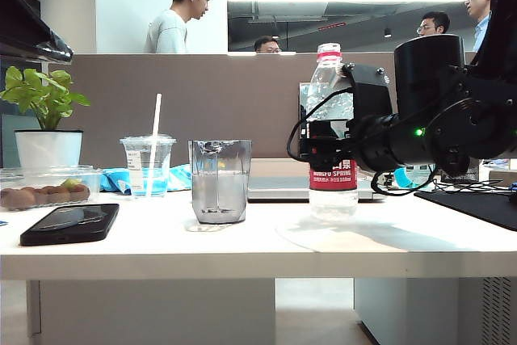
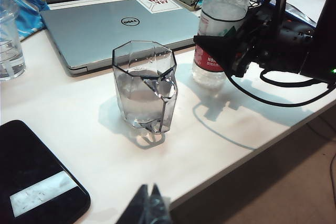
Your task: Pick up the mineral water bottle on the table and pour water into the mug until it's half full.
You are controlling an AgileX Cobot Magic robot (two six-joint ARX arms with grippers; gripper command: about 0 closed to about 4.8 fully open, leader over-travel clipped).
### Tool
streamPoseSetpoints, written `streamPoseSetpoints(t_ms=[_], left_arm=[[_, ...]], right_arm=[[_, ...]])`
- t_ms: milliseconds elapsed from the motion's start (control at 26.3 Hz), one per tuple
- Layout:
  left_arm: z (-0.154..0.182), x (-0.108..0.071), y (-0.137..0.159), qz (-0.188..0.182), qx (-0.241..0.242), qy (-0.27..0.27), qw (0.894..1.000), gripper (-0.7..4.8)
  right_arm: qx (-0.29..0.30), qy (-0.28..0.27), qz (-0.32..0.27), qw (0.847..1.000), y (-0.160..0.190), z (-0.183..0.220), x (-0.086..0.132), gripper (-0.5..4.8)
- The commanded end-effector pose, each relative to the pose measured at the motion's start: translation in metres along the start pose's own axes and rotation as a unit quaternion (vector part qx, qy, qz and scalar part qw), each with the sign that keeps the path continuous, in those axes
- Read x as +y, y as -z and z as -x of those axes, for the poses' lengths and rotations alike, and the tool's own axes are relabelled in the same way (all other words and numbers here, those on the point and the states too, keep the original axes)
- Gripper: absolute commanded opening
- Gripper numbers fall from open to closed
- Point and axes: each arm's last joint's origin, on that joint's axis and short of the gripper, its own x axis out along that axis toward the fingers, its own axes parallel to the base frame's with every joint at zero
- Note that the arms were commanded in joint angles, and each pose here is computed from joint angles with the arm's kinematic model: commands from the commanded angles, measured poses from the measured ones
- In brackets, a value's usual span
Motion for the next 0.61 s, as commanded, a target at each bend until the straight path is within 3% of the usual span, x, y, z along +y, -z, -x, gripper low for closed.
streamPoseSetpoints(t_ms=[38, 76, 152, 531, 607], left_arm=[[0.001, 0.0, -0.003, -0.002, -0.009, 0.001, 1.0, -0.03], [0.001, 0.0, -0.003, -0.002, -0.009, 0.001, 1.0, -0.03], [0.001, 0.0, -0.003, -0.002, -0.009, 0.001, 1.0, -0.04], [0.001, 0.0, -0.003, -0.002, -0.009, 0.001, 1.0, -0.03], [0.001, 0.0, -0.003, -0.002, -0.009, 0.001, 1.0, -0.03]], right_arm=[[-0.018, -0.011, -0.003, 1.0, -0.006, 0.0, 0.001, 3.89], [-0.018, -0.012, -0.003, 1.0, -0.006, 0.0, 0.001, 4.42], [-0.026, -0.012, -0.002, 1.0, -0.007, 0.002, 0.001, 4.79], [-0.022, -0.008, 0.011, 1.0, -0.01, 0.039, 0.002, 4.79], [-0.022, 0.003, 0.019, 1.0, -0.016, 0.063, 0.003, 4.79]])
